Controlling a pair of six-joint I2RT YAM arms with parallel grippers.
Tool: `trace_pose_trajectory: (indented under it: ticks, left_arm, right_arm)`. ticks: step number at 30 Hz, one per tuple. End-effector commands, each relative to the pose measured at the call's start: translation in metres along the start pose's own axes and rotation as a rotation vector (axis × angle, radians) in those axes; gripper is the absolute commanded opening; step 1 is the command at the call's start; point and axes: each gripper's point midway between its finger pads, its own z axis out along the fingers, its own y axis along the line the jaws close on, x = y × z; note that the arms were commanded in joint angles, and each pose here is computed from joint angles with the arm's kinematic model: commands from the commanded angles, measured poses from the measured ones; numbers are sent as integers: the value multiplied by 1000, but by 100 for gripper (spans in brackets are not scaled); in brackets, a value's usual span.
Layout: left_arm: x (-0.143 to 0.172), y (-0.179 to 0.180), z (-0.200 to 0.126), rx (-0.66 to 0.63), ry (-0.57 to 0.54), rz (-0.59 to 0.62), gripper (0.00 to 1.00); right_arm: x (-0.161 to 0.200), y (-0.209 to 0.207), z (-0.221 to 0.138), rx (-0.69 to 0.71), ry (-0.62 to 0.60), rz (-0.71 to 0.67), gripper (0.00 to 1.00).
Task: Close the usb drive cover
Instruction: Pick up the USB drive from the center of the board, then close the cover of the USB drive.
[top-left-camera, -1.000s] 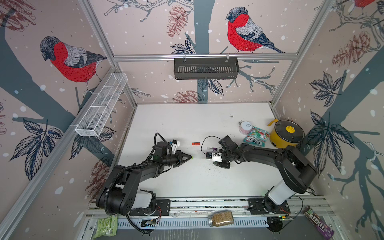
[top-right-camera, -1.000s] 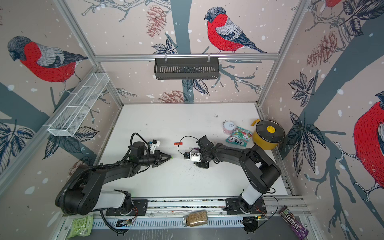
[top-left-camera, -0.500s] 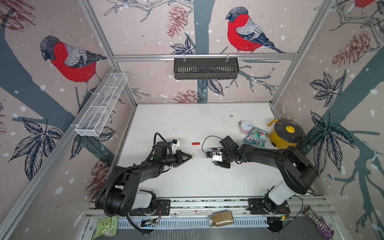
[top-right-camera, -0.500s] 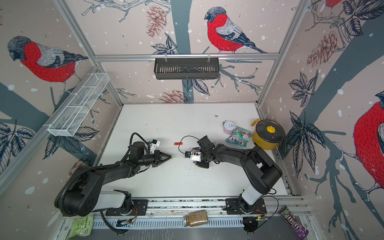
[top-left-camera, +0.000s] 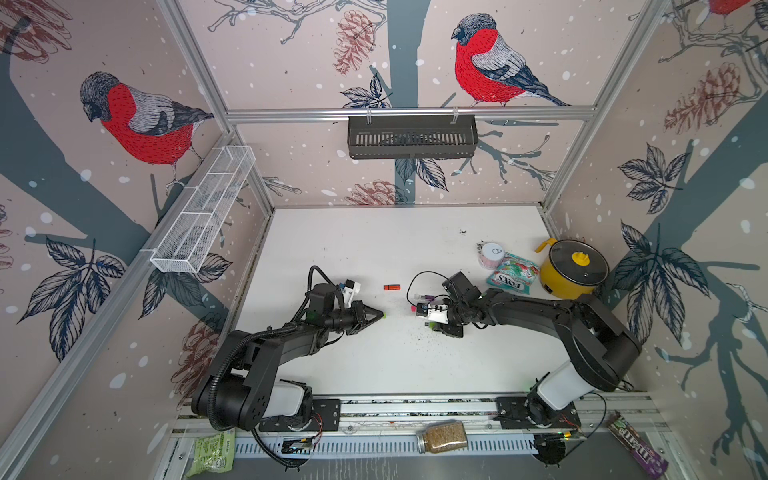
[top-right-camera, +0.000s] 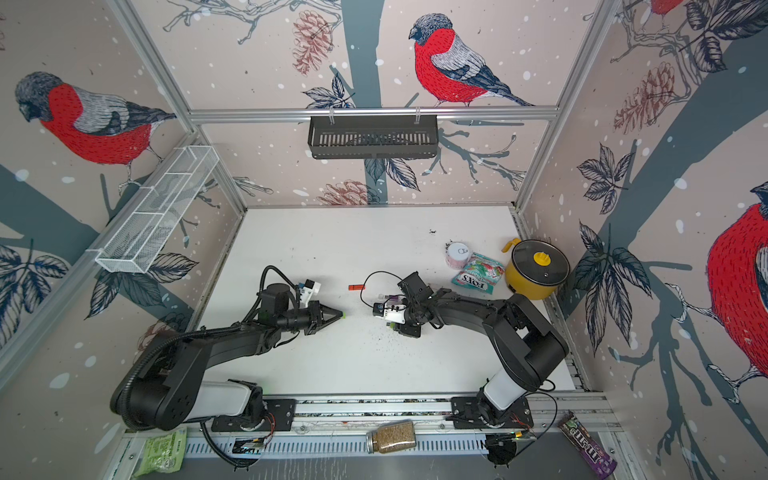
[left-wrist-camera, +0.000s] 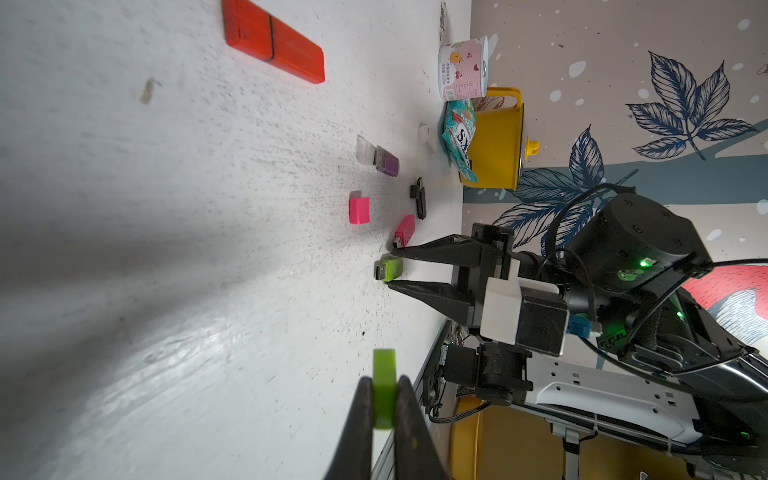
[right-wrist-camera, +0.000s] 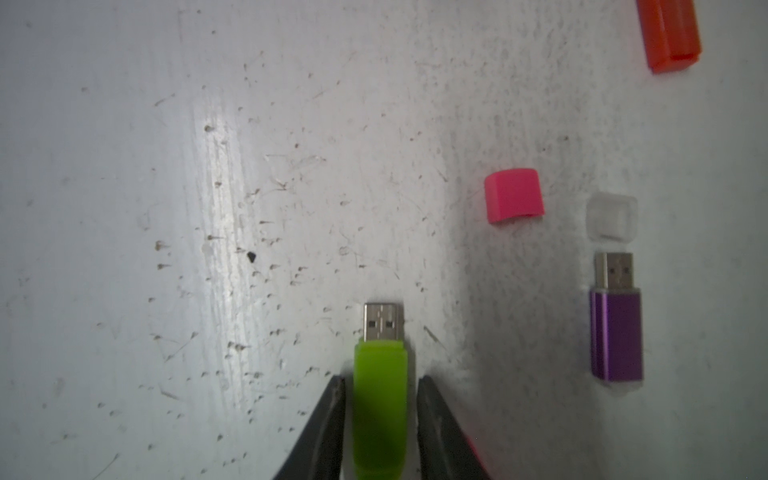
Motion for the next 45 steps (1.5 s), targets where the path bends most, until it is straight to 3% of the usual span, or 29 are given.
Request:
trace_pose_trajectory:
  ticks: [1, 10, 25, 34, 45]
  left_arm:
    - [-1, -5, 0, 18, 0, 18, 4]
    - [0, -7, -1, 26, 2, 21, 4]
    - [4, -20, -1, 71, 13, 52, 4]
    - [7, -24, -1, 84, 19, 58, 4]
    - [8, -23, 0, 83, 24, 54, 3]
  right_arm:
    - [49, 24, 1, -70, 205, 56, 29]
    - [26, 15, -5, -18, 144, 26, 19]
    - [-103, 5, -30, 87, -305, -85, 17]
    - [-137, 13, -22, 79, -369, -121, 17]
    - [-144, 11, -22, 106, -390, -131, 17]
